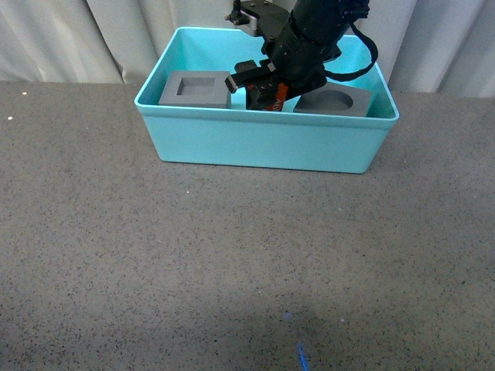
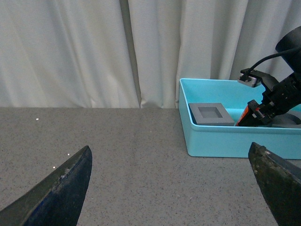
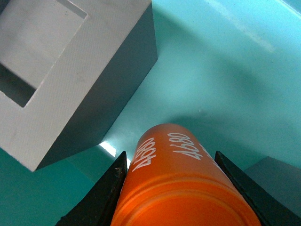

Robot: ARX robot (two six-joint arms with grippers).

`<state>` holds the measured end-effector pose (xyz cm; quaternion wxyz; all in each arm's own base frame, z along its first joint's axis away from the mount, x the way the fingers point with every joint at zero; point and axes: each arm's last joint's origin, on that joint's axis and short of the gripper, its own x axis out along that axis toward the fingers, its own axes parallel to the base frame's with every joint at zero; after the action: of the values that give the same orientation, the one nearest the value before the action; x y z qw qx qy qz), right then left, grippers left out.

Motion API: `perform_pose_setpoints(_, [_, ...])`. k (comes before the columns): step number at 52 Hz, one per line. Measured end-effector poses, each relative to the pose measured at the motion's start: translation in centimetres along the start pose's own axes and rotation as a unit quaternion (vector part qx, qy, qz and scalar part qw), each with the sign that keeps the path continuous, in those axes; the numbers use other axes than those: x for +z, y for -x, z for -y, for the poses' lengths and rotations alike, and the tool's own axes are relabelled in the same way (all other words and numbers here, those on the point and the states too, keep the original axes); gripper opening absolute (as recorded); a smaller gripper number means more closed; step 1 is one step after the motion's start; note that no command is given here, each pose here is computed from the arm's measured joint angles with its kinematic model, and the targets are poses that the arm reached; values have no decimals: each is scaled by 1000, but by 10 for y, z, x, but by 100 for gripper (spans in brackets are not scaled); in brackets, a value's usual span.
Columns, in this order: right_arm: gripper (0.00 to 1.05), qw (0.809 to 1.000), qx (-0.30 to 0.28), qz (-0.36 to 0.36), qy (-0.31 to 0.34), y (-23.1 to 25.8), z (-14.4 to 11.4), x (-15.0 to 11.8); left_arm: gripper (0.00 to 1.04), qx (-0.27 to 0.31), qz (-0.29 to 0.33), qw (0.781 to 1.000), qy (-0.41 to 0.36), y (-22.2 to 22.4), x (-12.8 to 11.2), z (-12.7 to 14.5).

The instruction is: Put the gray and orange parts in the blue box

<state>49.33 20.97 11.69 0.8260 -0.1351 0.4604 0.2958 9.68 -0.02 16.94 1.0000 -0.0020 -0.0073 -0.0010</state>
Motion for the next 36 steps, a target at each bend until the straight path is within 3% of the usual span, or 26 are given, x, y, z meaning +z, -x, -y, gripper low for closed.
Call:
perform_pose_setpoints(21, [45, 1000, 0, -22, 4, -13, -2, 6, 98, 0, 0, 1000, 0, 0, 0, 0])
perform_pose_setpoints(33, [90, 1000, -7, -1, 2, -4, -2, 6, 98, 0, 0, 1000, 0, 0, 0, 0])
perform_pose_setpoints(36, [96, 1000, -10, 3, 1, 0, -1, 6, 98, 0, 0, 1000, 0, 0, 0, 0])
